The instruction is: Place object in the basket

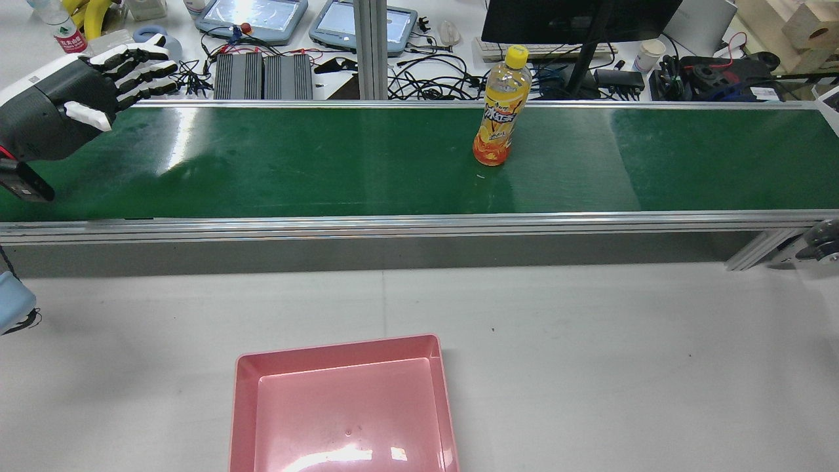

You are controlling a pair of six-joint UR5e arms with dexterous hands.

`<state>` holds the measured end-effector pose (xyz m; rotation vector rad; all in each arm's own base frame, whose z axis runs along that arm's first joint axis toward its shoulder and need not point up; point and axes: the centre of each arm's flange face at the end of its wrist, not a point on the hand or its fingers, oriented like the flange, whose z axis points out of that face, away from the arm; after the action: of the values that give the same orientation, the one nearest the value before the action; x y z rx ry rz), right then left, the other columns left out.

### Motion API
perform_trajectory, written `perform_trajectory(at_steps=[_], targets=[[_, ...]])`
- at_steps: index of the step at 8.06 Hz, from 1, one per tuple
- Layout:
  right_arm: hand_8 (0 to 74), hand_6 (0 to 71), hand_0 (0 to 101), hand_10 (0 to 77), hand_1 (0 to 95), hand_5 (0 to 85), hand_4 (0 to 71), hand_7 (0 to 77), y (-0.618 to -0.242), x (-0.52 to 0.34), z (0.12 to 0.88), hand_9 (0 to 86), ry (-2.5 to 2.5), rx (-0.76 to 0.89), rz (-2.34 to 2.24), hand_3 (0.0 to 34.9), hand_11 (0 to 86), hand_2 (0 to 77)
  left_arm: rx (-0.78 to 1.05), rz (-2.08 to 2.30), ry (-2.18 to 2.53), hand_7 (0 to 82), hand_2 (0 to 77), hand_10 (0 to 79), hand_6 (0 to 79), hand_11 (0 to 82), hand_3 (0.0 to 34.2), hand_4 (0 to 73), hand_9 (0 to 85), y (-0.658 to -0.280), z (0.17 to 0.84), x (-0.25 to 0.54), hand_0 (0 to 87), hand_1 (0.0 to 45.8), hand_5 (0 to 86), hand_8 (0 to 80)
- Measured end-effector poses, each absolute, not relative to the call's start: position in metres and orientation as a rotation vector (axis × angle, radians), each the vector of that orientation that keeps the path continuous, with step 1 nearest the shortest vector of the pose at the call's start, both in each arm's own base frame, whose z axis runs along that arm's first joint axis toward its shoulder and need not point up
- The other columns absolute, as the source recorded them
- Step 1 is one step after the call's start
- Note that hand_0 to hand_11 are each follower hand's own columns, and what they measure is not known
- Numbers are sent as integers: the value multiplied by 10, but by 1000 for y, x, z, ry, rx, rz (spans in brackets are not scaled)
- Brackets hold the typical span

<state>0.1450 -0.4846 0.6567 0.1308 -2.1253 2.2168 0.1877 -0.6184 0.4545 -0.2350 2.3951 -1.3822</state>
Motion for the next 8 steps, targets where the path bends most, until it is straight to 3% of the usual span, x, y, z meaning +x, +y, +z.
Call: perform_trajectory(at_steps=[8], targets=[[0,0,2,0,0,0,0,5,-484,145,658,0,-2122,131,2219,0,0,5,-232,-1377,2396,11,5,82,27,131,54,136,104,-619,451,189,494,65,295,104]])
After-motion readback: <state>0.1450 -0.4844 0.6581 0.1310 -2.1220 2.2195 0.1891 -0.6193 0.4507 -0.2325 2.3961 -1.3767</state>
